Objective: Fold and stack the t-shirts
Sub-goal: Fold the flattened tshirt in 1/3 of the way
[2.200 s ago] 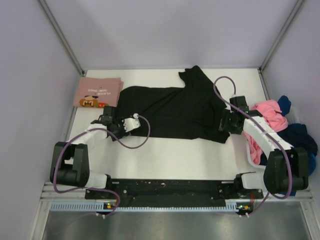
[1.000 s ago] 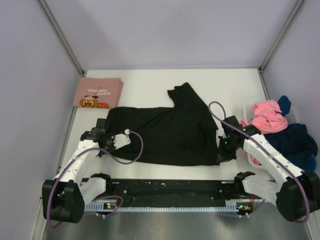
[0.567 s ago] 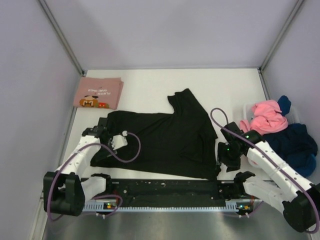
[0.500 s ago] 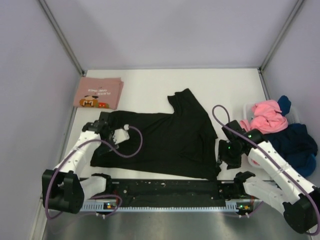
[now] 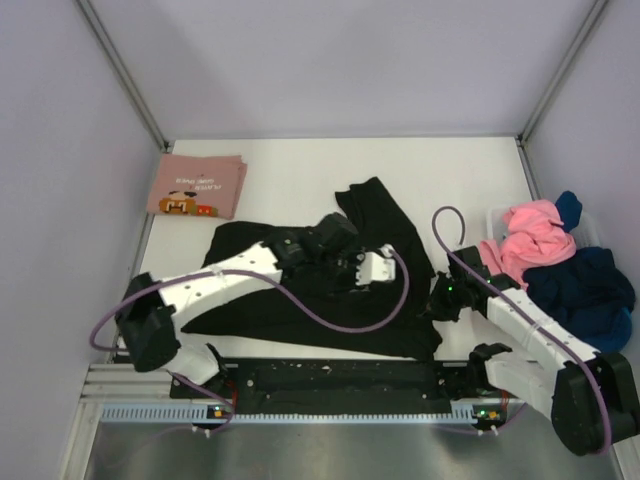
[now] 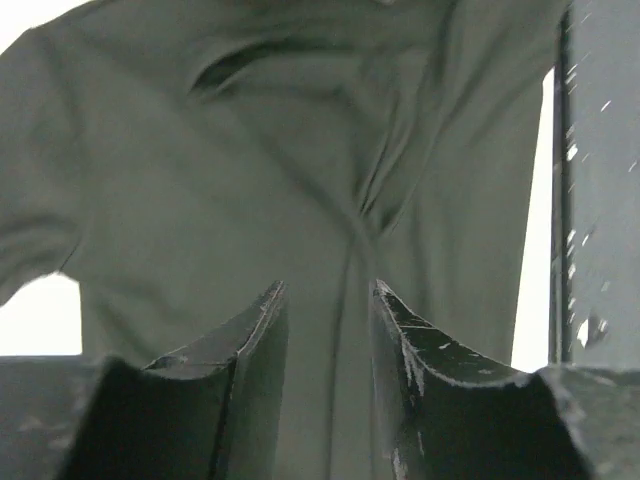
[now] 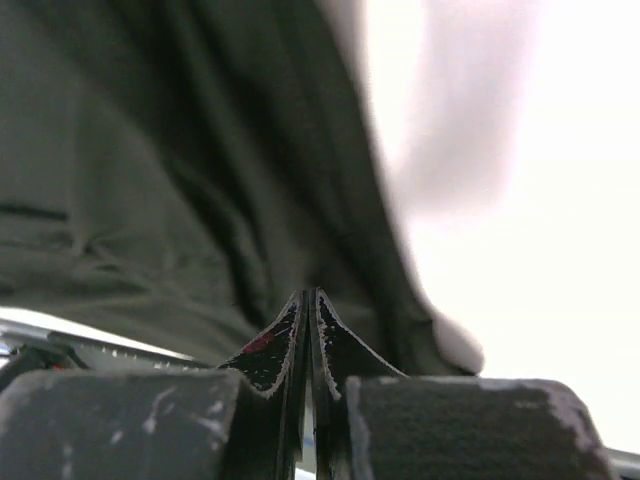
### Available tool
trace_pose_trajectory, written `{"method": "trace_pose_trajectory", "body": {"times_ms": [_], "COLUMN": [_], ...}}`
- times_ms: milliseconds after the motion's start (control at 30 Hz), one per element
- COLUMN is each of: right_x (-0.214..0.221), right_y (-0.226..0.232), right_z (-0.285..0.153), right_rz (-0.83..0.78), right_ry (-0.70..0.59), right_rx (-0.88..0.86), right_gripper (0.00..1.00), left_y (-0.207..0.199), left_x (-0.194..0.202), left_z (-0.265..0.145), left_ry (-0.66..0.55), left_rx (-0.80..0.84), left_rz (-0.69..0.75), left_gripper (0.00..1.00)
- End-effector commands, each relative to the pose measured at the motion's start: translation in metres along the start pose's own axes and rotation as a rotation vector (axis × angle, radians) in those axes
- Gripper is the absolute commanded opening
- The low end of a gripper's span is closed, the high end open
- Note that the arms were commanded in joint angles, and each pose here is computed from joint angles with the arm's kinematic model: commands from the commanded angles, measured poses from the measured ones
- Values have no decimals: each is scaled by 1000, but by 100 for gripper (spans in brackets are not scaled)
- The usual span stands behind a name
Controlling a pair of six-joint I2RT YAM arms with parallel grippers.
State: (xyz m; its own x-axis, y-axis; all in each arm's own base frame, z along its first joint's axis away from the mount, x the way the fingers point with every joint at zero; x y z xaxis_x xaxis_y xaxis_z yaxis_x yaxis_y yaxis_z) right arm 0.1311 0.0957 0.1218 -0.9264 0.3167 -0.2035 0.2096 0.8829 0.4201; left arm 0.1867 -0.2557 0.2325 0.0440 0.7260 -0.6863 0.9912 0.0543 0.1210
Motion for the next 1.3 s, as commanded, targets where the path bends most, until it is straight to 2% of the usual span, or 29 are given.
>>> {"method": "trace_pose_trajectory", "body": {"times_ms": [0, 167, 367, 600, 700, 800, 933, 967, 1100, 1267], "right_x": [-8, 2, 5, 5, 6, 7, 7, 7, 7, 7], "right_y": [-12, -27, -30, -30, -31, -31, -32, -32, -32, -34], "right_z": [10, 20, 21, 17, 15, 15, 15, 15, 16, 17], "right_rz": [62, 80, 85, 75, 70, 68, 67, 66, 64, 69], "right_ry": [-85, -51, -57, -55, -59, -56, -51, -52, -40, -31], "right_rx": [-61, -16, -13, -11, -9, -5, -4, -2, 5, 19], "right_gripper": [0, 0, 0, 0, 0, 0, 0, 0, 0, 0], "left_y": [-22, -31, -40, -44, -47, -46, -44, -44, -36, -5], "left_x": [-42, -62, -46, -44, -42, -40, -47, -48, -53, -47], "left_z": [60, 115, 148, 175, 179, 180, 171, 169, 155, 135], "left_ry": [-166, -78, 11, 123, 151, 166, 168, 166, 163, 137], "left_rx": [127, 191, 246, 215, 216, 200, 176, 170, 105, -1], "left_rz": [41, 108, 162, 196, 203, 211, 206, 202, 168, 51], "left_gripper": [44, 49, 56, 55, 49, 32, 3, 0, 0, 0]}}
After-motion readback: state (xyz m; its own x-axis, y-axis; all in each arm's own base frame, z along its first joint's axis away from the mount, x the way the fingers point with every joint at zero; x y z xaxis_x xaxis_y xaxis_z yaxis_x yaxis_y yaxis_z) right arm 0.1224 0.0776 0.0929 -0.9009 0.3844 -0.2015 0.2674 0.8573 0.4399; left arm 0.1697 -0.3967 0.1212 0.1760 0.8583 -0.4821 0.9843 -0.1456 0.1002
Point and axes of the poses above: each gripper's point midway between its finger pads, its own z axis out along the fingers, its own y axis along the line the jaws close on, x = y × z, the point moved 9 cm from there along -z, back along the fingers, and after that the axes turned 6 degrees about -z, right-handed, at the moved point
